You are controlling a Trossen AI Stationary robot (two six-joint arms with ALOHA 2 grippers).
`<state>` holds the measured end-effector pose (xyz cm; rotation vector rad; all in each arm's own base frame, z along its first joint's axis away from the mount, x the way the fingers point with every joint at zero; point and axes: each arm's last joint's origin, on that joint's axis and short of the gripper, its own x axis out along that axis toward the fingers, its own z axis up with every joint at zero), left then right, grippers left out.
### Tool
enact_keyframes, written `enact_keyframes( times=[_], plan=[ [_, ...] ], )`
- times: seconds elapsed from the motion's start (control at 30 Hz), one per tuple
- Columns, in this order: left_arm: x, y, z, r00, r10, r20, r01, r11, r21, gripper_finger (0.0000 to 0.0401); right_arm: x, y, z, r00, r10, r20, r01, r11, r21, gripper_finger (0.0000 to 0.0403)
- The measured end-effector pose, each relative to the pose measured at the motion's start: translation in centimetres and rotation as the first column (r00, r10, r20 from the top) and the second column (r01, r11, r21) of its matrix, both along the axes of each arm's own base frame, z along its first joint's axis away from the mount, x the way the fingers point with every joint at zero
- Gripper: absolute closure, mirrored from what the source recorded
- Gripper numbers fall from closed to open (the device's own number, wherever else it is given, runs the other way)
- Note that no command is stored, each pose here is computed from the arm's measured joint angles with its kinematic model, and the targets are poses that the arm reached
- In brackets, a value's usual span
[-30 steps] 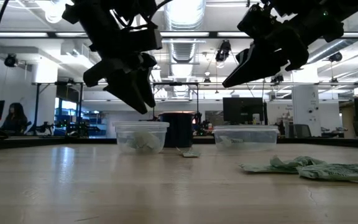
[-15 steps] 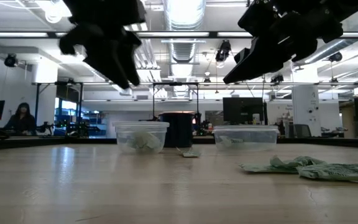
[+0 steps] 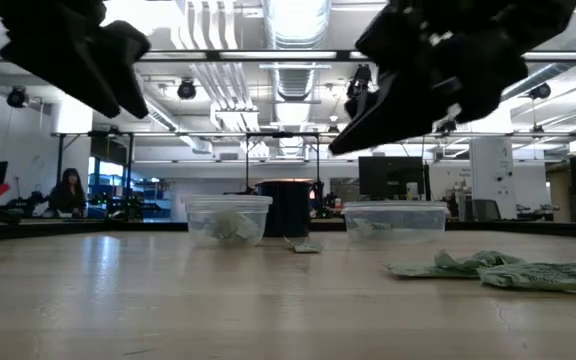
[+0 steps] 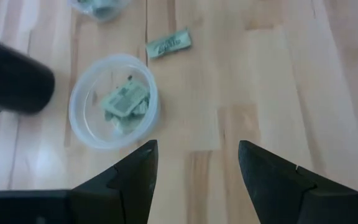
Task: Pick and place Stevia / Truvia into bins
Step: Put the green stevia packet into the right transparent container
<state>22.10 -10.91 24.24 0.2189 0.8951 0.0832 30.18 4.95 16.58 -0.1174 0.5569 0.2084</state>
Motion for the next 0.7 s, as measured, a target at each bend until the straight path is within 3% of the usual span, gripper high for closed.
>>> enact_keyframes(
  times=[0.13, 0.33, 0.43, 0.53, 0.7],
  plan=[
    [-1.0, -1.2, -0.7, 0.999, 0.038, 0.033, -0.038, 0.999, -0.002, 0.0193, 2.1, 0.2, -0.2, 0.997, -0.042, -0.061, 0.045, 0.998, 0.046, 0.0311],
    [-2.3, -2.2, -1.9, 0.997, 0.06, 0.043, -0.061, 0.998, 0.014, 0.0193, 4.7, 0.5, 1.6, 0.95, -0.144, -0.276, 0.181, 0.977, 0.112, 0.0257],
    [-2.9, -2.4, -2.4, 0.997, 0.062, 0.049, -0.063, 0.998, 0.02, 0.0193, 5.9, 0.5, 3.0, 0.881, -0.256, -0.399, 0.313, 0.946, 0.085, 0.0232],
    [-3.4, -2.5, -3.0, 0.996, 0.072, 0.052, -0.074, 0.997, 0.032, 0.0193, 7.1, 0.5, 4.6, 0.802, -0.382, -0.46, 0.457, 0.888, 0.06, 0.0216],
    [-4.0, -2.5, -3.5, 0.994, 0.094, 0.052, -0.095, 0.995, 0.019, 0.0193, 9.4, 0.8, 5.1, 0.737, -0.449, -0.505, 0.553, 0.83, 0.069, 0.0207]
  ],
)
